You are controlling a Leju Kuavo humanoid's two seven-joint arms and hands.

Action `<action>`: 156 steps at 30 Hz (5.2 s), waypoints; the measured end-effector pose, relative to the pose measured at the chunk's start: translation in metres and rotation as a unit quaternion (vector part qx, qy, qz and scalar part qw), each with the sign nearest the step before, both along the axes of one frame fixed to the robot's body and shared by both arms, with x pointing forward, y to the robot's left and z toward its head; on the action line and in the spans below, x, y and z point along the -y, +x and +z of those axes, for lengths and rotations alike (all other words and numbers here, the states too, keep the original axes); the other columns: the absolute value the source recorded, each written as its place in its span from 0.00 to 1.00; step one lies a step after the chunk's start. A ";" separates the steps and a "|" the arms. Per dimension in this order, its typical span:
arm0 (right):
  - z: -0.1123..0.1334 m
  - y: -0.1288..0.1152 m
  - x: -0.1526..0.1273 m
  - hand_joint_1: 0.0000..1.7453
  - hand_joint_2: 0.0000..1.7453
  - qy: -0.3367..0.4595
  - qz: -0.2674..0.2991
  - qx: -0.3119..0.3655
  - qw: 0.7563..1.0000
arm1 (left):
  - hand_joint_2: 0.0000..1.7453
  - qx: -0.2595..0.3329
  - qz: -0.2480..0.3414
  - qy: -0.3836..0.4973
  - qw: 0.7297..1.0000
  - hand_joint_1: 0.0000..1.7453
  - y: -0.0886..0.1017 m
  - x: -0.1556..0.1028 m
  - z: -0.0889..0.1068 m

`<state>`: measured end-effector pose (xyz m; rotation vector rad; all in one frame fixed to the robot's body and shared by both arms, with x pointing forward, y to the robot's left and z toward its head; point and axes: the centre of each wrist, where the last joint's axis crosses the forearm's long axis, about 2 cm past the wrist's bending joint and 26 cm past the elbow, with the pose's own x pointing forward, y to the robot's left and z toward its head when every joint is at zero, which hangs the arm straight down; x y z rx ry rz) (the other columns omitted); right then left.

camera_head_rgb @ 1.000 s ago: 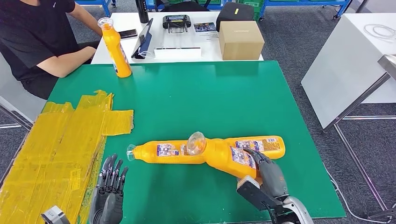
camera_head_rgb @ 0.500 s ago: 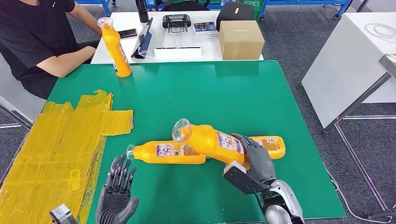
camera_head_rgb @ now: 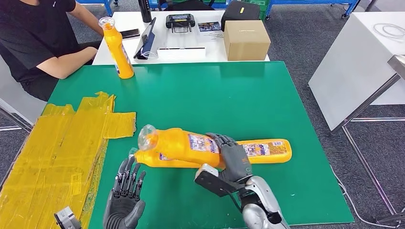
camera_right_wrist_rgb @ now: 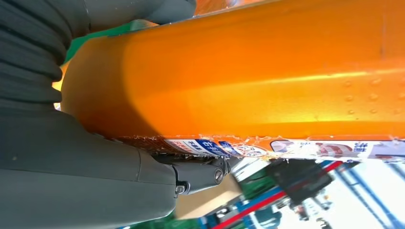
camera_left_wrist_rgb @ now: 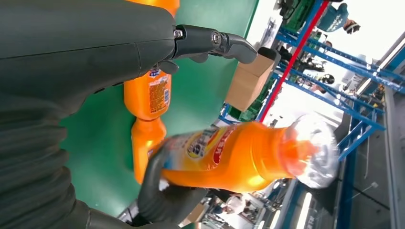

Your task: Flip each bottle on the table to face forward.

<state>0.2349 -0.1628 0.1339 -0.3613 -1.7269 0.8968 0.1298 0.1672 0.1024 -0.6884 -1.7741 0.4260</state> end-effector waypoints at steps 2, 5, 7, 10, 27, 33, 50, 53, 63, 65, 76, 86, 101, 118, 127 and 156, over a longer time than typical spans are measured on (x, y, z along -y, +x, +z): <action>0.000 -0.005 -0.015 1.00 1.00 0.003 0.015 0.001 1.000 | 1.00 -0.005 0.003 -0.008 1.000 0.00 -0.002 -0.001 -0.002; 0.001 -0.011 -0.031 1.00 1.00 0.009 0.034 0.001 0.999 | 1.00 -0.015 0.006 -0.028 0.999 0.00 -0.005 -0.002 -0.004; 0.002 -0.013 -0.037 1.00 1.00 0.015 0.043 0.000 0.999 | 1.00 -0.024 0.008 -0.042 0.999 0.00 -0.006 -0.003 -0.006; 0.003 -0.017 -0.045 1.00 1.00 0.023 0.054 -0.002 0.998 | 1.00 -0.034 0.011 -0.050 0.998 0.00 -0.007 -0.003 -0.009; -0.001 -0.007 -0.064 1.00 1.00 0.060 0.084 -0.046 0.994 | 1.00 -0.049 0.002 -0.052 0.997 0.00 -0.005 0.002 -0.010; -0.008 -0.001 -0.067 1.00 1.00 0.053 0.089 -0.063 0.993 | 1.00 -0.045 -0.002 -0.047 0.998 0.00 -0.003 0.004 -0.010; -0.020 -0.009 -0.111 1.00 1.00 -0.003 0.172 -0.090 0.981 | 1.00 -0.038 0.030 -0.043 0.998 0.00 0.001 0.001 -0.014; -0.018 -0.011 -0.118 1.00 1.00 -0.013 0.196 -0.080 0.977 | 1.00 -0.040 0.041 -0.044 0.997 0.00 0.002 -0.002 -0.016; -0.014 -0.024 -0.136 1.00 1.00 -0.034 0.263 -0.052 0.963 | 1.00 -0.040 0.070 -0.042 0.996 0.00 0.002 -0.009 -0.021; -0.014 -0.025 -0.137 1.00 1.00 -0.035 0.266 -0.050 0.962 | 1.00 -0.041 0.070 -0.042 0.996 0.00 0.002 -0.009 -0.022; -0.013 -0.027 -0.140 1.00 1.00 -0.042 0.288 -0.043 0.956 | 1.00 -0.040 0.088 -0.045 0.994 0.75 0.000 -0.011 -0.023; -0.013 -0.030 -0.141 1.00 1.00 -0.045 0.297 -0.040 0.953 | 1.00 -0.043 0.122 -0.060 0.990 1.00 -0.003 -0.013 -0.025; -0.020 -0.041 -0.137 0.45 1.00 -0.043 0.287 -0.035 0.956 | 1.00 -0.050 0.158 -0.044 0.985 1.00 -0.009 -0.011 -0.020; -0.006 -0.050 -0.121 0.00 0.00 -0.030 0.247 0.034 0.968 | 1.00 0.023 0.294 0.080 0.952 1.00 0.003 -0.035 0.011; -0.004 -0.050 -0.120 0.00 0.00 -0.026 0.244 0.037 0.969 | 1.00 0.028 0.298 0.080 0.951 1.00 0.003 -0.037 0.013; -0.003 -0.049 -0.119 0.00 0.00 -0.024 0.241 0.037 0.970 | 1.00 0.028 0.299 0.080 0.951 1.00 0.003 -0.037 0.014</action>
